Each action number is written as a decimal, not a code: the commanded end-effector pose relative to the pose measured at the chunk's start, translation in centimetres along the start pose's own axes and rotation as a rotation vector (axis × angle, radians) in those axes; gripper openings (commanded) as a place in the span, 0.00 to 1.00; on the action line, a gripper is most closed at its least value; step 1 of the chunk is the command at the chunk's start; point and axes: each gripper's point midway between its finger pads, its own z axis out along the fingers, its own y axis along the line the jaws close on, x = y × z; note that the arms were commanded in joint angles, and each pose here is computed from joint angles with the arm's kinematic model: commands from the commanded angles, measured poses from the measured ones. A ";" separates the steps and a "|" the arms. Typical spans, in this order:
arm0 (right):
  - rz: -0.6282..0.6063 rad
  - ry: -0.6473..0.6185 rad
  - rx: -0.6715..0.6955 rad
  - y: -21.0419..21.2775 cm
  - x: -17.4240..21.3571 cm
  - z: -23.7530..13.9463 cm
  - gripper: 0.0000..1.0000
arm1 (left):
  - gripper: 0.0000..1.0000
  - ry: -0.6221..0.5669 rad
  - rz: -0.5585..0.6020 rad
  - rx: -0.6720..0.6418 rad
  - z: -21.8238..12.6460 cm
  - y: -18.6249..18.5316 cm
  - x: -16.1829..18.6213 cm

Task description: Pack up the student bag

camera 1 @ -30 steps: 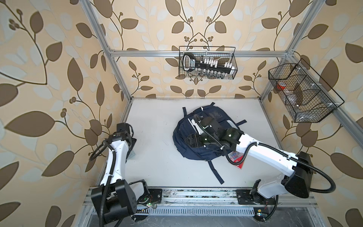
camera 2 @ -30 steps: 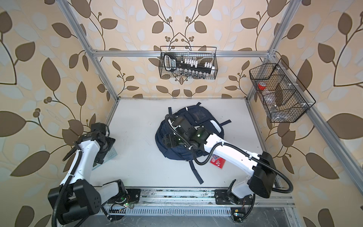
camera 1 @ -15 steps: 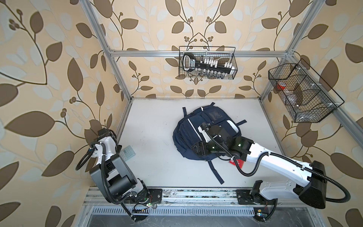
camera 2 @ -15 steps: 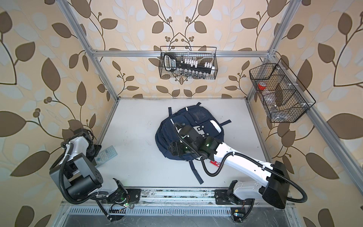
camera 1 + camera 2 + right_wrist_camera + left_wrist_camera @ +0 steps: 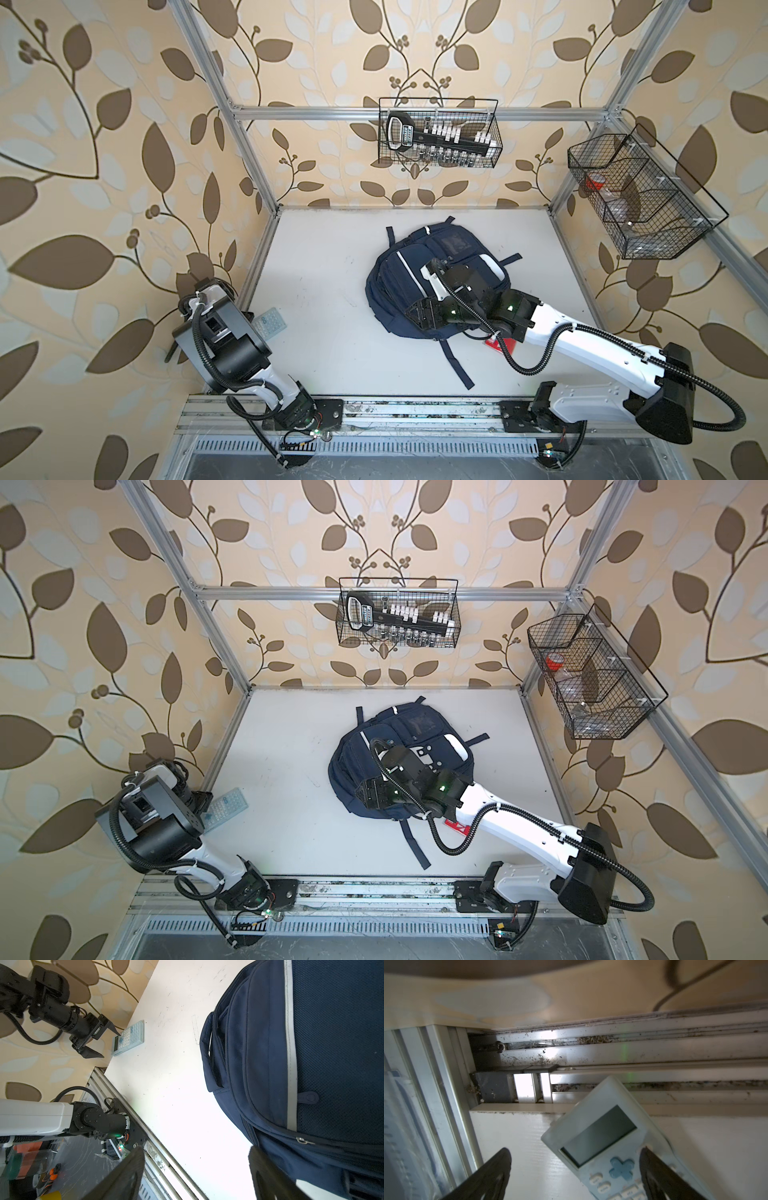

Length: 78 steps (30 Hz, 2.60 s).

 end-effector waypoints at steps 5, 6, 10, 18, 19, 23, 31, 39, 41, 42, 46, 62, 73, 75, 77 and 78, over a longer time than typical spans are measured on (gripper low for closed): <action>0.026 -0.026 0.011 -0.6 -0.3 -0.7 0.79 | 0.91 0.032 0.093 0.051 0.3 -2.4 1.0; 0.031 -0.030 0.011 -0.8 -0.5 -0.9 0.79 | 0.91 0.029 0.114 0.055 0.1 -2.9 1.3; 0.051 -0.054 0.013 -1.7 -1.5 -1.6 0.79 | 0.88 0.035 0.188 0.060 -0.2 -4.6 3.5; 0.106 -0.084 0.047 -4.4 -2.3 -2.9 0.79 | 0.86 0.018 0.439 0.151 -2.0 -9.5 13.5; 0.109 -0.082 0.050 -4.7 -2.2 -3.0 0.79 | 0.85 0.029 0.471 0.166 -2.1 -10.0 14.9; 0.103 -0.054 0.037 -4.7 -1.8 -2.3 0.79 | 0.84 0.023 0.621 0.195 -3.1 -11.4 19.4; 0.014 0.067 -0.043 -1.8 -0.8 1.7 0.79 | 0.84 -0.043 0.835 0.283 -7.1 -11.1 24.4; -0.070 0.188 -0.053 3.3 2.4 8.3 0.75 | 0.89 -0.150 0.894 0.543 -17.4 -13.7 23.1; -0.039 0.193 0.006 2.7 3.7 9.5 0.72 | 0.87 -0.090 0.929 0.672 -19.7 -16.3 25.0; -0.009 0.182 0.036 2.2 4.2 9.7 0.72 | 0.87 -0.031 0.965 0.766 -21.0 -17.9 26.7; 0.146 0.086 0.160 -1.4 5.4 7.9 0.73 | 0.90 0.176 1.139 0.880 -22.2 -22.6 33.3; 0.516 0.084 0.392 -18.6 4.1 6.3 0.71 | 0.30 0.389 1.231 0.825 -16.9 -26.3 39.7; 0.439 0.039 0.430 -24.2 -7.0 8.1 0.70 | 0.27 0.491 1.207 0.861 -16.2 -18.7 41.3; 0.415 0.022 0.451 -23.5 -7.5 6.9 0.70 | 0.33 0.505 1.219 0.869 -16.5 -17.8 41.3; 0.364 -0.006 0.465 -22.0 -7.7 5.3 0.73 | 0.48 0.427 1.238 0.837 -17.1 -17.3 39.8; 0.335 -0.019 0.485 -21.0 -7.7 4.3 0.75 | 0.61 0.345 1.231 0.802 -17.2 -17.3 38.2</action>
